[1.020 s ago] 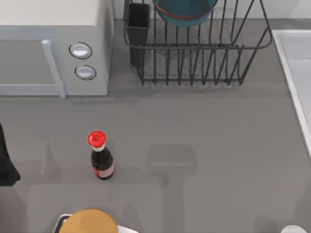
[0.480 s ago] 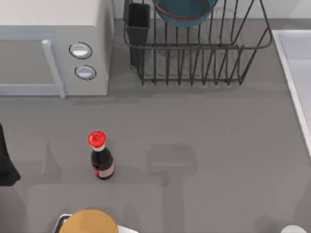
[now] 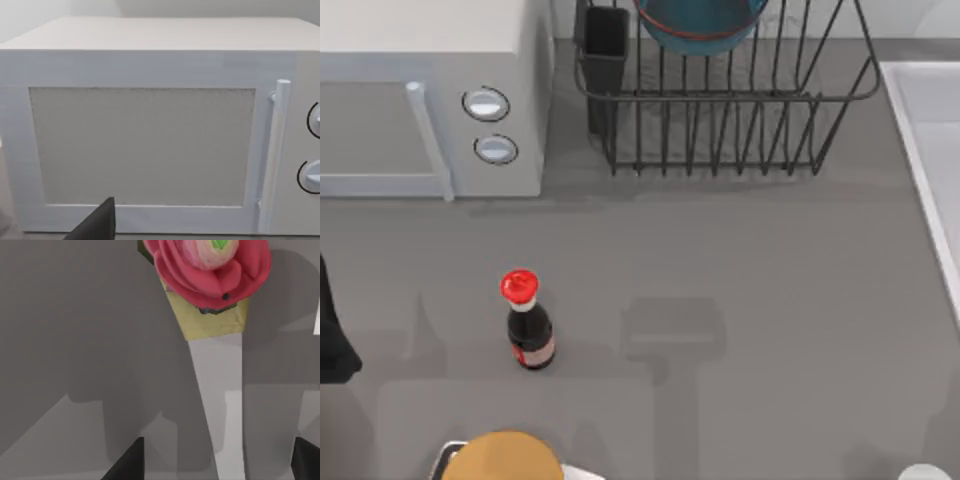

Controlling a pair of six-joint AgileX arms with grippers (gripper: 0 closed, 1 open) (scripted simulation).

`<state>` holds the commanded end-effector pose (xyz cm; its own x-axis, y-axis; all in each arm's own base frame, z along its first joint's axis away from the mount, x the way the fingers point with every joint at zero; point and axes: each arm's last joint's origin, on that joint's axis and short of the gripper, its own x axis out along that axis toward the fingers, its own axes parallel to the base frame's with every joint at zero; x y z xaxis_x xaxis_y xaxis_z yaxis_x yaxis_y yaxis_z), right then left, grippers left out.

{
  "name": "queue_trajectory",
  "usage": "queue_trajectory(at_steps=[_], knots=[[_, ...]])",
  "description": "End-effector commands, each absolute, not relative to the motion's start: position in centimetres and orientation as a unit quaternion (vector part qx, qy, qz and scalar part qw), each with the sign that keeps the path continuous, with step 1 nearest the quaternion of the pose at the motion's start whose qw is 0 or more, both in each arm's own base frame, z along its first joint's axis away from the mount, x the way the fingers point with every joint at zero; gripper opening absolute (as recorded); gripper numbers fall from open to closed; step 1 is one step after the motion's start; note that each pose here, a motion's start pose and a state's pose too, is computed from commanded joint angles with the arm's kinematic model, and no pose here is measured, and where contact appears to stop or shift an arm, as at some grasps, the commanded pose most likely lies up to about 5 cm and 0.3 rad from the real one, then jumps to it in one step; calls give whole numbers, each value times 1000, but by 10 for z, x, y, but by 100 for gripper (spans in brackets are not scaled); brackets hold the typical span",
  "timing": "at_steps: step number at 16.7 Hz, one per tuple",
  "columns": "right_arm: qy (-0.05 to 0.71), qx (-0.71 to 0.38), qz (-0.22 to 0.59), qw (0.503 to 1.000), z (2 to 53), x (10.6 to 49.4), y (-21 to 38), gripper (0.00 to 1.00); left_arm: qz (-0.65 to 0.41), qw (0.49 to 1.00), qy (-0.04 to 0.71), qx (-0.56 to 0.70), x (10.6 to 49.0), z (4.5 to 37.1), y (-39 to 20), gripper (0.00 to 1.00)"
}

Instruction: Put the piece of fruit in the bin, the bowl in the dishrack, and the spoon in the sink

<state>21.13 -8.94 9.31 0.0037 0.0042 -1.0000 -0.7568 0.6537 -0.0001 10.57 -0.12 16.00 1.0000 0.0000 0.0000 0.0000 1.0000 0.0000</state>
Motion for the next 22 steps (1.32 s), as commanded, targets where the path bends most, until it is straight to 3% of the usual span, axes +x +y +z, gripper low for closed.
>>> queue_trajectory(at_steps=[14,22], knots=[[648,-279,285,649,210,211,-88,0,0,1000,0,0,106,160,-1,100],[650,-277,288,646,215,218,-89,0,0,1000,0,0,106,160,-1,100]])
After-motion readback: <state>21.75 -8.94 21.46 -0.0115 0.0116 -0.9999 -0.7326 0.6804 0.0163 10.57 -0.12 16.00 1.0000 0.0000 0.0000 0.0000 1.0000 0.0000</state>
